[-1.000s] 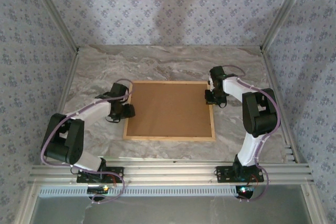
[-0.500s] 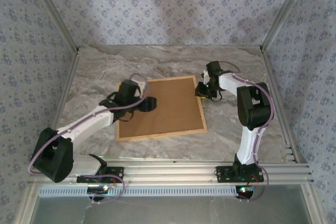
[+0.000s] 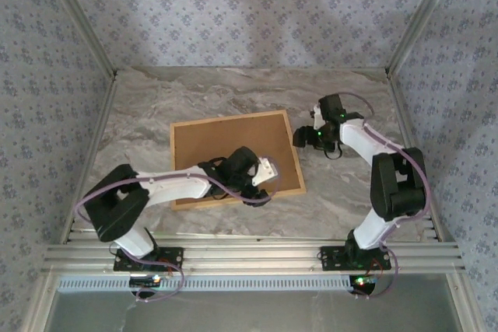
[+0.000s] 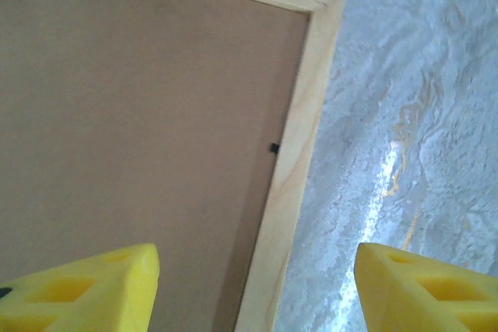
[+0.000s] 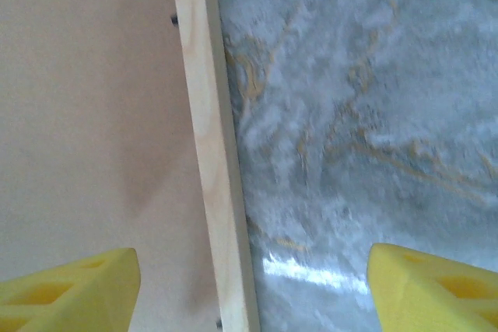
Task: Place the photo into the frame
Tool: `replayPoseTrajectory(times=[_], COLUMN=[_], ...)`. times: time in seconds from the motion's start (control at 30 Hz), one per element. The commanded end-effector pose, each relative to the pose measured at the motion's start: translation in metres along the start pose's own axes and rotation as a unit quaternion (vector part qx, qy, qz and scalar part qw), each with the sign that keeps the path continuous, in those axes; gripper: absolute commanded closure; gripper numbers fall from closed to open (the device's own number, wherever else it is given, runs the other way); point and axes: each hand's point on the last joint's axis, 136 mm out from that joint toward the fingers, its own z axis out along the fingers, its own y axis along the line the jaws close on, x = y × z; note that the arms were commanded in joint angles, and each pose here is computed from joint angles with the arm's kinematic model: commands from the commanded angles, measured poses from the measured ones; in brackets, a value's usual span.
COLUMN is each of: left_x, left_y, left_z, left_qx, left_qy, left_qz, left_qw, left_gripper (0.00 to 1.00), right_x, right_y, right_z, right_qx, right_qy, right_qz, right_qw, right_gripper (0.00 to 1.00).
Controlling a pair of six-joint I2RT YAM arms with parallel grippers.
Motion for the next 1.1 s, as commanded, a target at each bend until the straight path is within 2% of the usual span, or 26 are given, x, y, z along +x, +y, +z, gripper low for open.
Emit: replayPoseTrajectory(times=[0.0,0.37,0.7,0.87,1.07], left_x=[-0.013,0.001,0.026,0.039,0.033], left_y=[-0.008,-0.005,0.000,0.003,0.004], left_z=[0.010,0.040,0.051,0.052,0.052], left_qx=[0.009,0.013,0.002,-0.008,-0.017], left_qy=[0.000,0.050,0.084,0.095,0.075], left_qz=[0.113,0.182,0.178,0.178,0.171], left_qw=[0.994,0.982,0.980,0.979,0.982], left_gripper=[0.34,0.44,0.58,0.70,0.81], right_x=[0.020,0.042,0.056,0.069,0.079], right_y=[-0.013,-0.020,-0.018,-0.020,-0.019], right_z=[-0.006,-0.005,-0.004,0.000,0.002], right_qx=[0.028,0.033,0.042,0.041,0.038], right_qy=[0.018,0.036,0.057,0.075,0.086], right_qz=[-0.004,-0.003,-0.015,-0.019,-0.024], right_qw=[0.999,0.999,0.997,0.996,0.995], right_gripper=[0.21,0.21,0.21,0.21,0.22])
